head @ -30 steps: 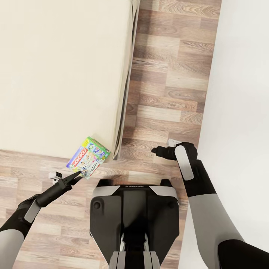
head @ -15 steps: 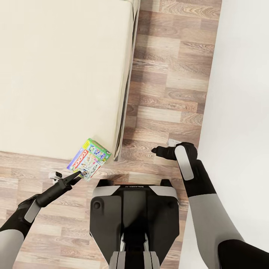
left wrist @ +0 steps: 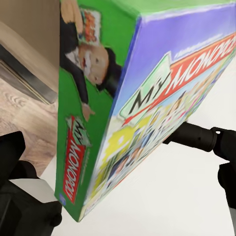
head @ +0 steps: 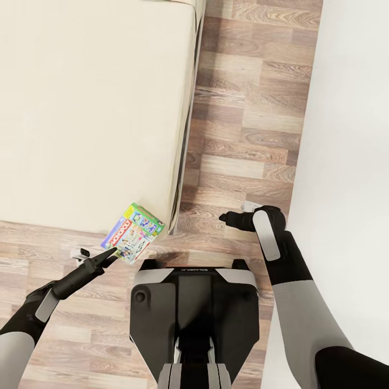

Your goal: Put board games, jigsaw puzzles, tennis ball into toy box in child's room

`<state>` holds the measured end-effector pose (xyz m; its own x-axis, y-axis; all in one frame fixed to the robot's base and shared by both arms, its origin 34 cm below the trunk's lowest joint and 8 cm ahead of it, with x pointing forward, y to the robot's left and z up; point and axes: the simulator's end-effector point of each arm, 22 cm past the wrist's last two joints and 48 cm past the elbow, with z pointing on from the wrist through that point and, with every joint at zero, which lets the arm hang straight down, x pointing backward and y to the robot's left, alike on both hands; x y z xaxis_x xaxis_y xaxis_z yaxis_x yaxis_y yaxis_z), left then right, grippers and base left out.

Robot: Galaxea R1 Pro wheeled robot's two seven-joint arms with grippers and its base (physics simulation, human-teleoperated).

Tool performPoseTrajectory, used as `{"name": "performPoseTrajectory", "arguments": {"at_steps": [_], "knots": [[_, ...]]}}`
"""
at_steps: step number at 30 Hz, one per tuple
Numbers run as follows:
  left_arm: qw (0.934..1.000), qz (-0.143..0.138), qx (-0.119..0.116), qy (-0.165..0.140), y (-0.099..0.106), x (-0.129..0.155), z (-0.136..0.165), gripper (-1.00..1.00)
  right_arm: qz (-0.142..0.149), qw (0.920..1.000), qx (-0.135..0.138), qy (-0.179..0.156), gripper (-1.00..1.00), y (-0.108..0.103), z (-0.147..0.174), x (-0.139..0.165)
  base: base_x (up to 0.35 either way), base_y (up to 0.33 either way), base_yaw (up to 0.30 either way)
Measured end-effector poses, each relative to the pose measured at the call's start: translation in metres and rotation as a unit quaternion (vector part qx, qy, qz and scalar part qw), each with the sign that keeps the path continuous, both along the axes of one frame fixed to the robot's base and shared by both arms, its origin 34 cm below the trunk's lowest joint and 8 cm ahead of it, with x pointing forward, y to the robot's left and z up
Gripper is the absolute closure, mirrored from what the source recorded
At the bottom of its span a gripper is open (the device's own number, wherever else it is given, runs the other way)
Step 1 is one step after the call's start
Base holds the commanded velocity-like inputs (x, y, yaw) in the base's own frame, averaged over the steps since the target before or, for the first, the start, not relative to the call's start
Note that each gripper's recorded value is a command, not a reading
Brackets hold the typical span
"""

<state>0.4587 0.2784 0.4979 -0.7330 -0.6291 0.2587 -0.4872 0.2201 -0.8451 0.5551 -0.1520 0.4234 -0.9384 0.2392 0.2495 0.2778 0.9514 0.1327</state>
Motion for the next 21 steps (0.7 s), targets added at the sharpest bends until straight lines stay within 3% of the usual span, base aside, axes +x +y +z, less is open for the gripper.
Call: {"name": "performPoseTrajectory", "arguments": {"at_steps": [21], "knots": [[1.0000,0.000,0.000,0.003,0.0000,-0.0030,-0.0021,-1.00,0.000,1.0000,0.000,0.005,-1.00,0.0001,-0.0033,-0.0050,0.002,0.003,0.016]]}}
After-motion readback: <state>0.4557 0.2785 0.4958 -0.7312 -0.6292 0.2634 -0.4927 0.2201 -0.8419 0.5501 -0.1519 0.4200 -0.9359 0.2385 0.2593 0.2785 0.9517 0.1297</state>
